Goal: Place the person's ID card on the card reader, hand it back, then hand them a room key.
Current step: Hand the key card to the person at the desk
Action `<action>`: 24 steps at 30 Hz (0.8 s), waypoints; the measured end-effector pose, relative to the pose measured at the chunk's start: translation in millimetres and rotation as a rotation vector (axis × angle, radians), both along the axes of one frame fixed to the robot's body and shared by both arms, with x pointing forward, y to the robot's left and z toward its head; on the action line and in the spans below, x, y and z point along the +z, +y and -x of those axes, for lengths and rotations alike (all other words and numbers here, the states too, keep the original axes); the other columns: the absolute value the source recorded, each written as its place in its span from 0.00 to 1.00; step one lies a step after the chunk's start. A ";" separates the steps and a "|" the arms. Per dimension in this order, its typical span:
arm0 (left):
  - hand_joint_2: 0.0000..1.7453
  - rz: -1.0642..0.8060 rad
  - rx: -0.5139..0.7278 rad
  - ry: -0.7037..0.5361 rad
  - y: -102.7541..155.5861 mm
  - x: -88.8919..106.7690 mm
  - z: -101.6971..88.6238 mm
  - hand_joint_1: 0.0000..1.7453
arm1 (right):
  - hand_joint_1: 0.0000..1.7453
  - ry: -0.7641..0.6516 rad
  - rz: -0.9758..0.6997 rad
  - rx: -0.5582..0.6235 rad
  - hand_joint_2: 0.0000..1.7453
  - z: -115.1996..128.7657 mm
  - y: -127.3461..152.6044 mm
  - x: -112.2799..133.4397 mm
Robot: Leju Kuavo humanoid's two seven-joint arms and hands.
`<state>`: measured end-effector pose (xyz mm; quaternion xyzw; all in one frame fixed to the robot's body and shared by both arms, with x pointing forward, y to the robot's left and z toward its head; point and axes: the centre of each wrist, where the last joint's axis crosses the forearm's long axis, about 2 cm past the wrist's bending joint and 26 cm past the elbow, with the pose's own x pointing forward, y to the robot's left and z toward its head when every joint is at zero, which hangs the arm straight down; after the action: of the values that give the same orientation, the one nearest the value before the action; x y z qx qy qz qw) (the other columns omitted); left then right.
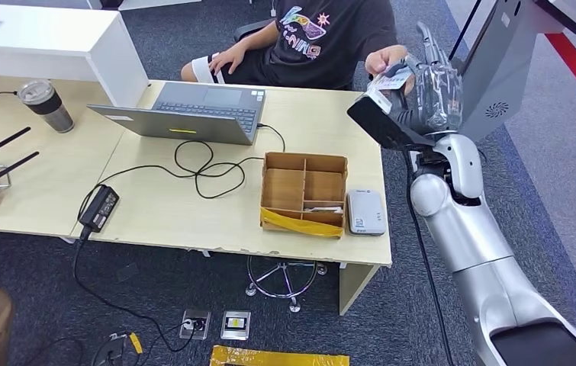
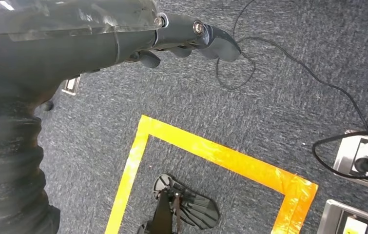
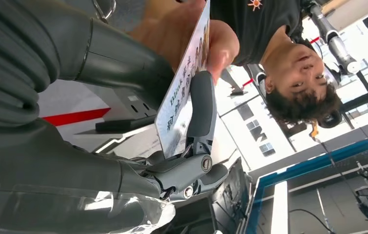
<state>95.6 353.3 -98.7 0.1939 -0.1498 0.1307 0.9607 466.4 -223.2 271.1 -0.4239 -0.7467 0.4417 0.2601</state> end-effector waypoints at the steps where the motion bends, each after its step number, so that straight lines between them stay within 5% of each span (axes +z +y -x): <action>1: 1.00 0.001 -0.002 -0.001 0.0 0.2 -0.8 0.00 | 1.00 -0.001 0.013 0.000 1.00 -1.1 1.8 0.8; 14: 1.00 0.000 -0.007 -0.012 0.3 1.4 -6.3 0.00 | 1.00 0.049 0.113 -0.010 1.00 -7.1 10.4 -4.2; 18: 1.00 -0.001 0.000 -0.012 0.9 1.5 -6.4 0.00 | 0.00 0.072 0.135 -0.025 1.00 -6.8 10.5 -11.3; 24: 1.00 -0.002 0.009 -0.012 2.7 1.7 -6.2 0.00 | 0.00 0.098 0.138 -0.058 1.00 -6.4 7.4 -20.0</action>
<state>101.8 356.0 -97.0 0.1948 -0.1548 0.1361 0.9589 472.8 -215.7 251.1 -0.4404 -0.6882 0.5045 0.2790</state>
